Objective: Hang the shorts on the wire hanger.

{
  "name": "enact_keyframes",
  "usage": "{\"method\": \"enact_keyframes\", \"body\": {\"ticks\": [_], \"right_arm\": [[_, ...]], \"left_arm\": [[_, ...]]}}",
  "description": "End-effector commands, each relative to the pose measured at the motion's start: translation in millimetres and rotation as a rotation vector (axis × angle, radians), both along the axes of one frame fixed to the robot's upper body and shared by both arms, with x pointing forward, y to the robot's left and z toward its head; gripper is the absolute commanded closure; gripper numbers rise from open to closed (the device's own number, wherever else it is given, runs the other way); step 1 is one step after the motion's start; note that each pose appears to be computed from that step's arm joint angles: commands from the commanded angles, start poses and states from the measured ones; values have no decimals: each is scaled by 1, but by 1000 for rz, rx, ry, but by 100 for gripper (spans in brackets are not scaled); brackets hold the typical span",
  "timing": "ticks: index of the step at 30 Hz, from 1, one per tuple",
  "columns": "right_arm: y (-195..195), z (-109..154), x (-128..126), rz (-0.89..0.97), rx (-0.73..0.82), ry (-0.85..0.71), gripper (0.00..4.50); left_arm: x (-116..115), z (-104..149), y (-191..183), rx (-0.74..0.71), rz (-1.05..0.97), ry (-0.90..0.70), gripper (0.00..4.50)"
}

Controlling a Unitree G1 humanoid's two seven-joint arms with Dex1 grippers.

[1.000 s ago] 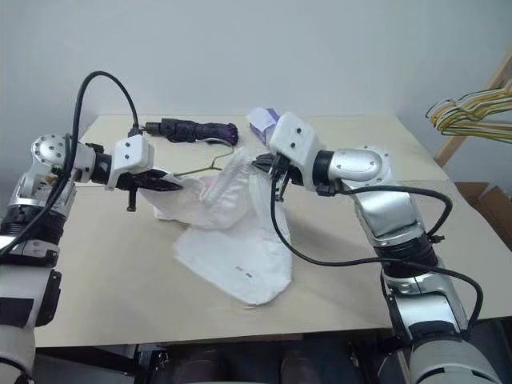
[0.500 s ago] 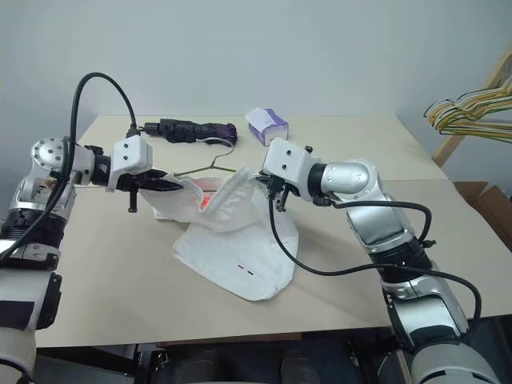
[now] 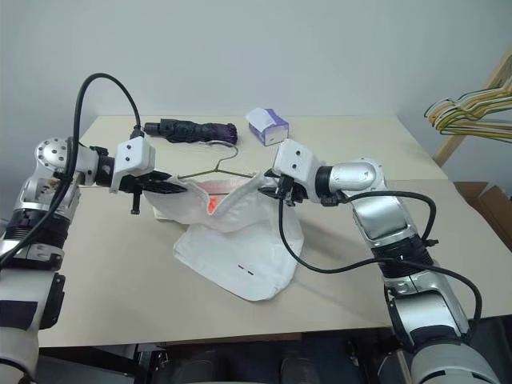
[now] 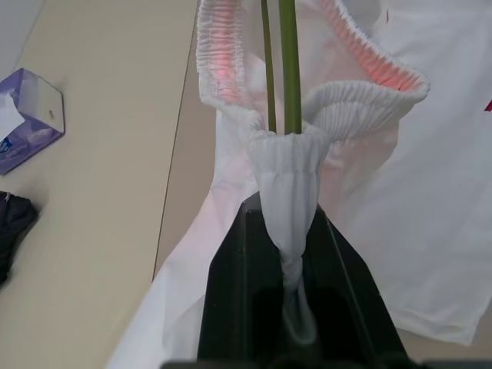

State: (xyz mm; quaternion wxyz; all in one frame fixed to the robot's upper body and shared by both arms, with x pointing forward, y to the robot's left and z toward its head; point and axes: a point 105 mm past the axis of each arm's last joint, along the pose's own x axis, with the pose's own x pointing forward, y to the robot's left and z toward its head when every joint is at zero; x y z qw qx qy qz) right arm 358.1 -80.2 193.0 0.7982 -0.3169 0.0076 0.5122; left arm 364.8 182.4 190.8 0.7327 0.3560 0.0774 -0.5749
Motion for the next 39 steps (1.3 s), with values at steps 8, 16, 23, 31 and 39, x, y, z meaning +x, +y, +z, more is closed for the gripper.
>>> {"method": "enact_keyframes", "body": {"ticks": [8,16,23,31,39], "right_arm": [[8,14,-6,141,21,30,246],[6,6,-9,165,-10,95,362],[2,6,-9,147,-9,103,446],[-7,11,-11,62,63,145,446],[-43,11,-15,-203,169,222,446]], "left_arm": [[-8,23,-13,-69,-115,-68,450],[-11,27,-16,-121,-149,-55,450],[-3,23,-11,-124,-105,-43,385],[-5,38,-15,-256,-144,-70,150],[-19,74,-5,-575,-143,-92,0]]}}
